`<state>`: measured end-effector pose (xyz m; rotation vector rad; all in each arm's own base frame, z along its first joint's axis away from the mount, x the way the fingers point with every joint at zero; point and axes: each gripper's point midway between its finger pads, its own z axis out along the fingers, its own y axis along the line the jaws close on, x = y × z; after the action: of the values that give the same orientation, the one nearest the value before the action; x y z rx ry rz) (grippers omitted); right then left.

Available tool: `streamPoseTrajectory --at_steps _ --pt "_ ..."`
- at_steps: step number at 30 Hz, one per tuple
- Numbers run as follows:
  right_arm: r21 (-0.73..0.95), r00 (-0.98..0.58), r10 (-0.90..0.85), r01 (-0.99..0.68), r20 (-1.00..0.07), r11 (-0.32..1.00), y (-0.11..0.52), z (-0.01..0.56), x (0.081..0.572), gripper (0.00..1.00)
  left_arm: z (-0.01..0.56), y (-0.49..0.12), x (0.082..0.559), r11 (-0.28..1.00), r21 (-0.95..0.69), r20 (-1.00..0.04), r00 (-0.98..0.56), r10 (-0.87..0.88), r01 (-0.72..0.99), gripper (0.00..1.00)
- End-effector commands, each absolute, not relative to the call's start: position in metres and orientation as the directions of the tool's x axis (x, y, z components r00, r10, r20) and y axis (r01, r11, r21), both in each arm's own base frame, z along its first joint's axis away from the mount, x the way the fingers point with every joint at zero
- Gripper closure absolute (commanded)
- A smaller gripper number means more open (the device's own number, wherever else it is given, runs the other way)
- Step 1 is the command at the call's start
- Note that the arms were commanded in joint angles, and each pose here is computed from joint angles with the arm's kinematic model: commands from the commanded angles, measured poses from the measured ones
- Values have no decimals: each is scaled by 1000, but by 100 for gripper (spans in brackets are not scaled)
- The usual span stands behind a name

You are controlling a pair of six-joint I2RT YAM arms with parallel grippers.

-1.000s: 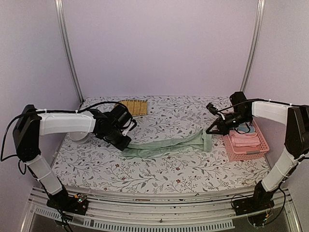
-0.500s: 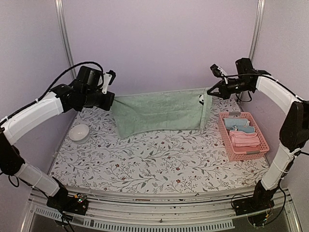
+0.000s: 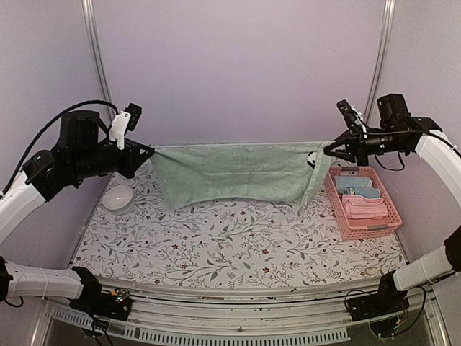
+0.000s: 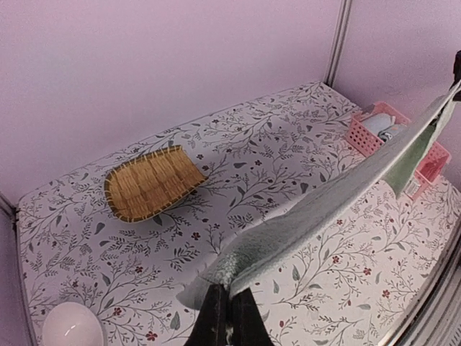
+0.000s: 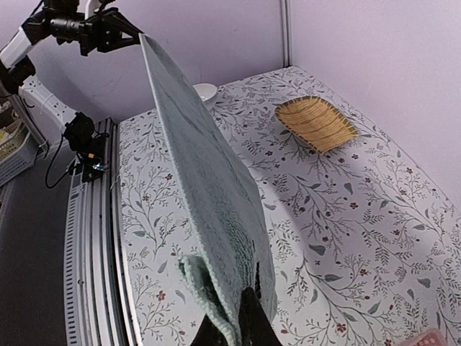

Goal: Roll the towels
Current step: Smooth out the towel at the center of the board.

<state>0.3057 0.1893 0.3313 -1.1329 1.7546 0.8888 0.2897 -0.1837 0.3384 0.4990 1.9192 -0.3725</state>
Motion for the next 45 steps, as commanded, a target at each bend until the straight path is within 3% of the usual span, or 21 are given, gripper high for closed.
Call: streamPoseTrajectory --at_steps 1,5,9,12,15,17,18,22,26,30,35,45 --pt "173 -236 -378 -966 -895 193 195 298 229 90 311 -207 247 777 -94 -899 -389 203 622 100" --pt "201 -241 -406 -970 -882 140 199 272 198 88 283 -213 235 783 -143 -868 -456 194 606 100" --pt "216 -272 -432 -961 -860 174 201 242 223 89 231 -207 268 852 -146 -789 -579 207 503 100" --pt "213 -318 -476 -941 -820 262 201 210 276 91 188 -186 314 916 -158 -708 -690 155 368 100" --pt "222 -397 -501 -901 -769 373 197 175 362 90 156 -177 364 933 -191 -670 -735 102 304 100" --pt "271 -483 -489 -855 -726 442 192 148 417 79 140 -175 399 944 -197 -645 -760 77 263 100" --pt "295 -521 -469 -830 -713 473 190 143 440 74 131 -174 415 952 -183 -635 -769 75 244 98" --pt "263 -571 -442 -769 -692 582 178 137 495 57 110 -167 446 978 -131 -594 -803 51 159 71" --pt "237 -579 -412 -738 -703 632 170 162 486 50 131 -169 434 978 -161 -636 -772 3 136 60" --pt "218 -528 -446 -786 -723 578 193 181 441 47 133 -179 405 964 -207 -621 -783 2 167 60" --pt "156 -430 -582 -874 -691 460 234 170 386 48 113 -199 369 935 -286 -547 -837 22 211 73" --pt "306 -496 -642 -868 -584 392 258 115 336 60 67 -204 310 921 -343 -387 -921 42 186 93"
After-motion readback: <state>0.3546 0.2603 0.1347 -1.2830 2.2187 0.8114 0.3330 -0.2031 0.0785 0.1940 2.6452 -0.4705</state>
